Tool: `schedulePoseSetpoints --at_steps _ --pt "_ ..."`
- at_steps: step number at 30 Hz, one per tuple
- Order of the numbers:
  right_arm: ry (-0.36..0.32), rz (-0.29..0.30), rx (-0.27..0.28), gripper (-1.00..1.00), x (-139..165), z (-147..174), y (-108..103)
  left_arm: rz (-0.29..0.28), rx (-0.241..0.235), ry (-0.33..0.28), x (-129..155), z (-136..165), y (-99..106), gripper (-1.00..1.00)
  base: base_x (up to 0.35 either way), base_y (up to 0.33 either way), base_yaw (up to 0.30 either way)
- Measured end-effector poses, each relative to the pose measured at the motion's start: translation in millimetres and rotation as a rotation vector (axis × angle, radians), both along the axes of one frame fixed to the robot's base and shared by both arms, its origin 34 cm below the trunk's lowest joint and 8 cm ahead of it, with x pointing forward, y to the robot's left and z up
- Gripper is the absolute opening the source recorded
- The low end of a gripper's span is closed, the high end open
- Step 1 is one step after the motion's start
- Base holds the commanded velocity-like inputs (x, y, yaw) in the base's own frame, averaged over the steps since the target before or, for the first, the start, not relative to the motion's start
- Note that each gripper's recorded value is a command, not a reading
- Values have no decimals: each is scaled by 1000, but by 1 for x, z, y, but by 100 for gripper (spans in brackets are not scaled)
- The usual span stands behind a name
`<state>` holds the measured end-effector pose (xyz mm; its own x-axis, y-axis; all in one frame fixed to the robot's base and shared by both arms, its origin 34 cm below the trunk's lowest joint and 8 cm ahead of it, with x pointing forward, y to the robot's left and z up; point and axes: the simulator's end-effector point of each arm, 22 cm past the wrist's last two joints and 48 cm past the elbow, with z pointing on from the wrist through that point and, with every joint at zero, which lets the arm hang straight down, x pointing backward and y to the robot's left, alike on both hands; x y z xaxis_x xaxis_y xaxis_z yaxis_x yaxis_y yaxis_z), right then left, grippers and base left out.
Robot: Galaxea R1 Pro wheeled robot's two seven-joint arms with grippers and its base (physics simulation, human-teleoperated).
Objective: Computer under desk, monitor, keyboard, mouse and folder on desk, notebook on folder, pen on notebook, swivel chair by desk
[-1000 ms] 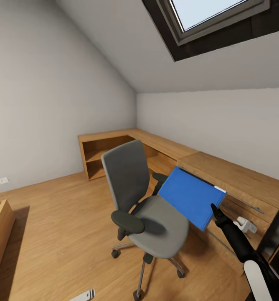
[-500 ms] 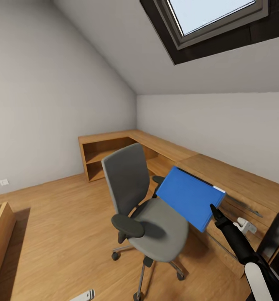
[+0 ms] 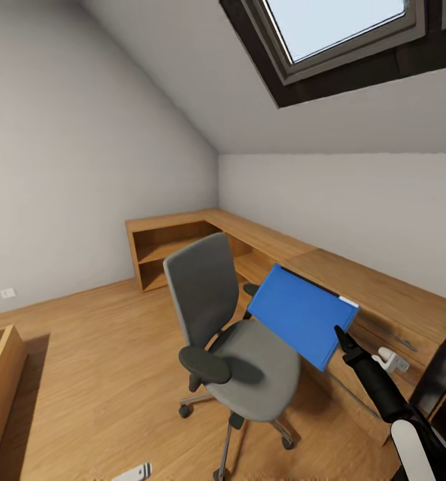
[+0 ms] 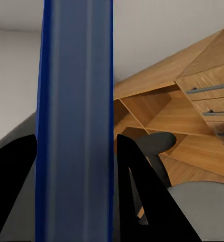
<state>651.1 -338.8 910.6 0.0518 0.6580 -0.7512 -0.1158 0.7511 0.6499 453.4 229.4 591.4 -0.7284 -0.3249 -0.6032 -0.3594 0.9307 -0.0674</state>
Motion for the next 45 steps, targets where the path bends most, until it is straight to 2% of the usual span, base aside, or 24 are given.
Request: schedulePoseSetpoints --at_steps 8,15,19,20,24,31,38,45 --pt "0 1 1 -100 1 14 0 0 0 2 0 14 0 100 -330 0 0" --pt "0 1 2 -100 1 25 0 0 12 35 -10 14 4 100 -276 0 -62" --pt "0 1 2 -100 1 32 0 2 30 105 -32 -2 9 100 -61 0 -226" --pt "0 0 2 -100 1 34 0 7 42 173 -47 -21 10 100 -11 0 -261" --pt "-1 -2 1 -100 1 41 0 -15 44 281 -55 -51 -1 100 -4 0 -266" --pt "-1 -6 0 -100 1 52 -2 -70 -15 306 -49 -55 -15 100 -1 0 -271" --pt "3 -17 2 -100 1 61 -7 -78 -22 309 -49 -46 -17 100 0 0 -263" --pt "7 -15 1 -100 1 70 -8 -79 -22 312 -50 -36 -17 100 0 0 -60"
